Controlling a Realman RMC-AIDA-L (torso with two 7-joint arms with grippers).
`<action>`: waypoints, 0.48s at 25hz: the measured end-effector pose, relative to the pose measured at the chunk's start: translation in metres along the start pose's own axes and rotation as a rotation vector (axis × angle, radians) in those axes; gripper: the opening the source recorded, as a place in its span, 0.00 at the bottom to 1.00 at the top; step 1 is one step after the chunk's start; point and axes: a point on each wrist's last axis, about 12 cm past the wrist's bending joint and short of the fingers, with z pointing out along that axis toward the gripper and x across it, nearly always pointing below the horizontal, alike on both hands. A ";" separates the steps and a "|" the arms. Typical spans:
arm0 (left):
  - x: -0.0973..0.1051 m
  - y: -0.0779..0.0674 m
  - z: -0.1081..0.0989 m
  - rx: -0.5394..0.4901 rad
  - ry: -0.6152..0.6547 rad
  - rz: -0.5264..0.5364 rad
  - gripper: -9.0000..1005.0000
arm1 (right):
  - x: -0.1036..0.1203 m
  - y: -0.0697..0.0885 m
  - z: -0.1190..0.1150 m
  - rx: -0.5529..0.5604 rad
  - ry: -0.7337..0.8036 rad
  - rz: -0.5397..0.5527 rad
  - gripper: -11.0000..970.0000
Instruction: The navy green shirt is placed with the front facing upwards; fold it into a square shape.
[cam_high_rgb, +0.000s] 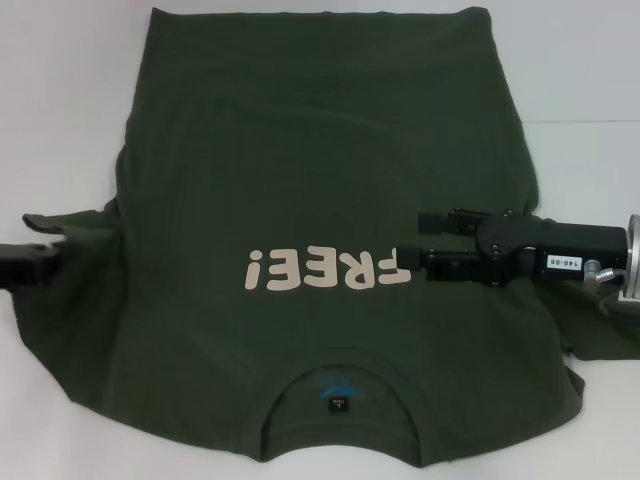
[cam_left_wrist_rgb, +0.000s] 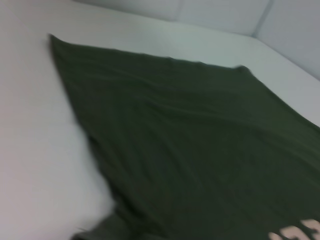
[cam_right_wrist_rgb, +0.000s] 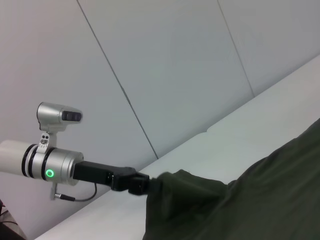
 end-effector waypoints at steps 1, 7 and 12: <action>-0.001 -0.003 0.002 0.017 0.009 0.001 0.10 | 0.000 0.000 0.000 0.000 0.000 0.000 0.87; -0.011 -0.022 0.019 0.111 0.047 0.006 0.11 | 0.000 0.000 0.000 -0.001 0.001 -0.003 0.87; -0.022 -0.034 0.032 0.150 0.041 -0.024 0.12 | 0.001 0.000 0.000 0.000 0.002 -0.005 0.87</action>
